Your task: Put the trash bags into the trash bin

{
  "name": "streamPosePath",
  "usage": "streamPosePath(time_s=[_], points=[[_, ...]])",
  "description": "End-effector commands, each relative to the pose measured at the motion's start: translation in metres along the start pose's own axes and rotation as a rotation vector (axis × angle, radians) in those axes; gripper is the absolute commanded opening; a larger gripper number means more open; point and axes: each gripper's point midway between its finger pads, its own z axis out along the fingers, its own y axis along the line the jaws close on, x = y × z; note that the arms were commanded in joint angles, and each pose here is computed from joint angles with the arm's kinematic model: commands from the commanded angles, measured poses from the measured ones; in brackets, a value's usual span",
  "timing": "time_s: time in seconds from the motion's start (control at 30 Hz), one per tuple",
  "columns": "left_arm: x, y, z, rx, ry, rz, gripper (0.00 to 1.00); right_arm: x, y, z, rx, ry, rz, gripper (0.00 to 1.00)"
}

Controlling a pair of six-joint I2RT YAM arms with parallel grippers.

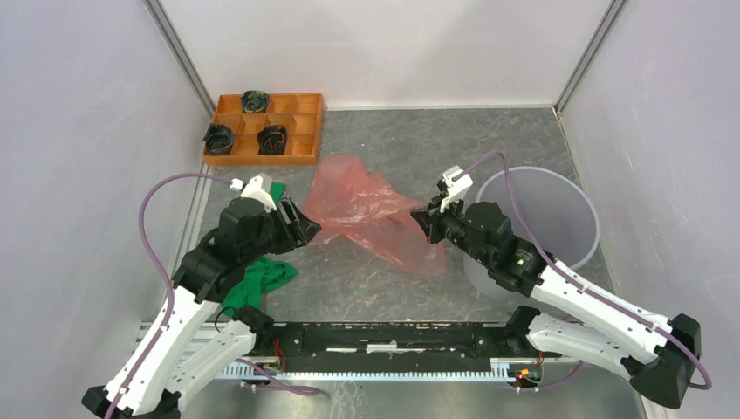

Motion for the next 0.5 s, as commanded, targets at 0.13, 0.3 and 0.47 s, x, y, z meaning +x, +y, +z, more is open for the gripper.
streamPosePath(time_s=[0.13,0.3,0.47], points=[[-0.009,-0.025,0.008,0.057,0.039,-0.013,0.81,-0.054,0.02,0.0,-0.048,-0.111,0.134,0.0],[0.002,-0.03,0.025,0.084,0.099,-0.01,0.69,-0.067,0.025,-0.006,-0.066,-0.117,0.139,0.01],[-0.001,-0.03,0.036,0.073,0.102,0.016,0.34,-0.072,0.025,-0.012,-0.076,-0.159,0.145,0.02]])
